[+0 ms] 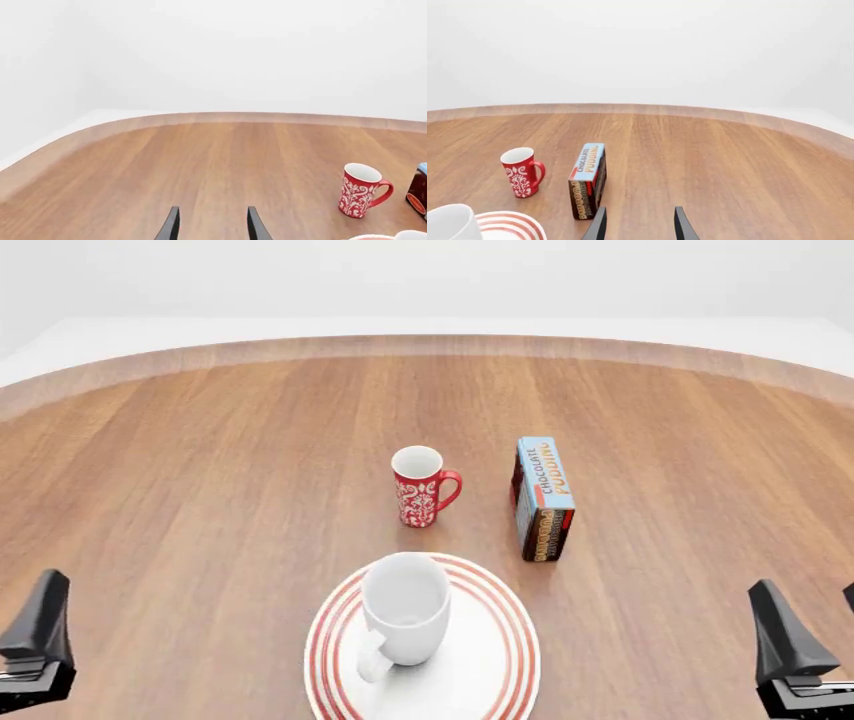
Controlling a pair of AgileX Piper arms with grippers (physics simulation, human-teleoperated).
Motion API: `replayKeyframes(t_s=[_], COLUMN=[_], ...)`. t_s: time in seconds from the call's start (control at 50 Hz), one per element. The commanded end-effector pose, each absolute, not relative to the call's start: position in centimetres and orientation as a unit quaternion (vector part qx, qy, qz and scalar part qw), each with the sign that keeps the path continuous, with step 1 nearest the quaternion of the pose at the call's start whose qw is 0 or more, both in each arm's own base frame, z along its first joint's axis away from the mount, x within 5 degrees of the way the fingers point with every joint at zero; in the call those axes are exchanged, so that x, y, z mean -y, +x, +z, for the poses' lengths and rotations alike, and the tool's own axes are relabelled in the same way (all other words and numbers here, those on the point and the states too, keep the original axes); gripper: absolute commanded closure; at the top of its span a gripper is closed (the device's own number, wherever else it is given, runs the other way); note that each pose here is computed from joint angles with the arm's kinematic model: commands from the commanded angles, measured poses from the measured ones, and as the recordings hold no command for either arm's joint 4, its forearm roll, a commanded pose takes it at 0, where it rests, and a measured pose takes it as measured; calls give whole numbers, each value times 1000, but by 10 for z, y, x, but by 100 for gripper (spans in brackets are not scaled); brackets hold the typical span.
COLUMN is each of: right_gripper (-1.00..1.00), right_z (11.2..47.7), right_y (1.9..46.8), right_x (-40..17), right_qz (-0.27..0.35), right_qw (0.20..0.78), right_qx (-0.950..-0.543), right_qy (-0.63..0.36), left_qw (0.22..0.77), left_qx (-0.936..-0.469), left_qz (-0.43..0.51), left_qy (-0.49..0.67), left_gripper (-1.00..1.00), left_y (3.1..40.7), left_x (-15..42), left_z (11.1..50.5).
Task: Pick up the white mug and put it on the plate, and put the chocolate pudding to the right of the plate.
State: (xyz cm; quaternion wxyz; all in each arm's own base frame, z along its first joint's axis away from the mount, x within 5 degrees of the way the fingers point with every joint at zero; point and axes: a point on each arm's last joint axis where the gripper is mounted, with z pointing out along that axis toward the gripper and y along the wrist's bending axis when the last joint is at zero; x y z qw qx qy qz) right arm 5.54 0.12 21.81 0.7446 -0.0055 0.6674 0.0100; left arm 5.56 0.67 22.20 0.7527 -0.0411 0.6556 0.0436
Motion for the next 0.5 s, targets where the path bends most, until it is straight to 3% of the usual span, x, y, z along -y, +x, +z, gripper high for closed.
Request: replayKeyframes(t_s=[0.02,0.5], right_gripper=[-100,-100], right_z=[219,244], right_y=[55,54], right_x=[-1,-2], right_qz=[4,-6], right_qw=[747,746], right_qx=[-665,-666], right_qy=[-6,-28], left_qw=[759,760], left_qx=[-647,-646], left_qz=[50,48], left_qy=[-44,-43], left_gripper=[-100,-100], left_y=[54,54], left_x=[-7,-7], left_z=[223,223])
